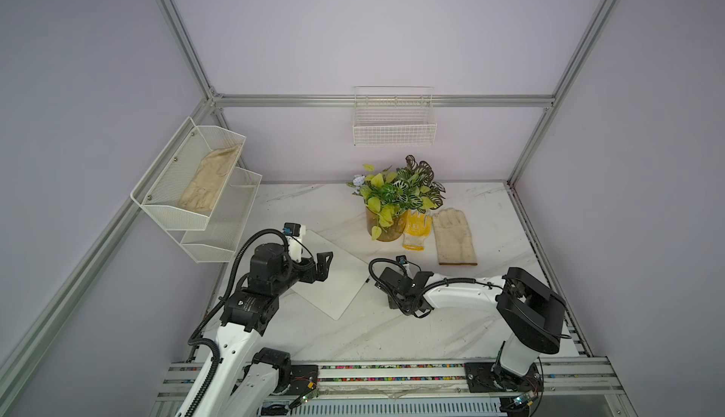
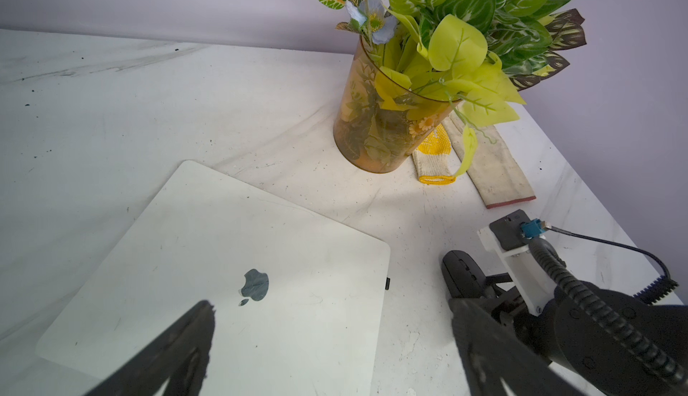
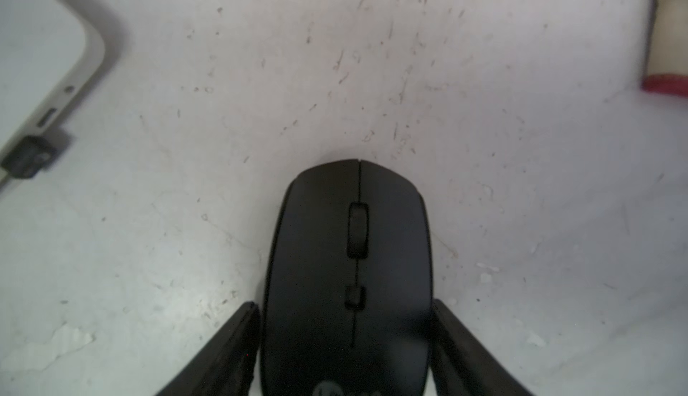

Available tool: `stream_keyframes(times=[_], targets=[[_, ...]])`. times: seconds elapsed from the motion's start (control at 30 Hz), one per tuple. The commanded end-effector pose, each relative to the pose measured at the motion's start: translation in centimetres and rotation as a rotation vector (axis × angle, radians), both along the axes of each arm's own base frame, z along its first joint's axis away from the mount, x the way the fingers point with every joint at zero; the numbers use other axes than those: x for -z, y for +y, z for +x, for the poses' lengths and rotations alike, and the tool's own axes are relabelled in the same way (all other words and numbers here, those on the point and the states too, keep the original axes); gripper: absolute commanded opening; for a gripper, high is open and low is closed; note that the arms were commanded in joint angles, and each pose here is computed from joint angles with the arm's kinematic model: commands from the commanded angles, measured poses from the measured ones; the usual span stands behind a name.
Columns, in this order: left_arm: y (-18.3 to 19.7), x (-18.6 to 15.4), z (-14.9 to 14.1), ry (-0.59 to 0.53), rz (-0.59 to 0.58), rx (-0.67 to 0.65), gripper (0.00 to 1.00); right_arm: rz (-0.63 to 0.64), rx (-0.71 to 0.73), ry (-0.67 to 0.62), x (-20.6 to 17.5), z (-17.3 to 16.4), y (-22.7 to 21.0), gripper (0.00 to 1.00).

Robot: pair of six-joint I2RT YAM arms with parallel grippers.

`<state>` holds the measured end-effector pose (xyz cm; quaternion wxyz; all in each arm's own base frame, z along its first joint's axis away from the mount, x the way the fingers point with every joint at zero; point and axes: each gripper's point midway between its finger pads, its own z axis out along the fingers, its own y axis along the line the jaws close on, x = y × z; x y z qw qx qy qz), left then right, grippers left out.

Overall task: Insert the wireless mouse receiver into the laptop
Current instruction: Place the mouse at the center of the board, then reset both arms

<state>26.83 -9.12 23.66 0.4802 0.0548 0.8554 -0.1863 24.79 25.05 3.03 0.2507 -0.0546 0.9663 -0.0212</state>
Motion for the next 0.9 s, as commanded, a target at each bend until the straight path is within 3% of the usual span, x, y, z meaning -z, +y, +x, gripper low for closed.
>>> stream_keyframes(times=[0.0, 0.13, 0.23, 0.4, 0.47, 0.67, 0.87], targets=[[-0.1, -2.6, 0.9, -0.086, 0.007, 0.003, 1.00, 0.024, -0.020, -0.035, -1.7, 0.5, 0.2, 0.78], [1.0, -3.2, 2.0, -0.099, 0.038, -0.067, 1.00, 0.090, -0.018, -0.072, -4.4, 1.0, 0.7, 0.86], [3.0, -4.5, 3.7, -0.139, 0.068, -0.198, 1.00, 0.173, -0.011, -0.156, -9.3, 2.8, 0.6, 0.89], [6.0, -5.4, 7.0, -0.238, 0.187, -0.372, 1.00, 0.170, 0.050, -0.516, -19.9, 8.9, -4.9, 0.97], [7.8, -4.7, 8.2, -0.285, 0.251, -0.471, 1.00, 0.175, 0.044, -0.625, -21.9, 11.1, -7.8, 0.97], [10.5, 0.0, 10.2, -0.415, 0.387, -0.573, 1.00, 0.186, 0.166, -0.887, -21.2, 14.3, -19.2, 0.96], [13.8, 6.1, 11.9, -0.264, 0.390, -0.674, 1.00, 0.056, 0.225, -0.925, -14.8, 15.2, -23.7, 0.95]])
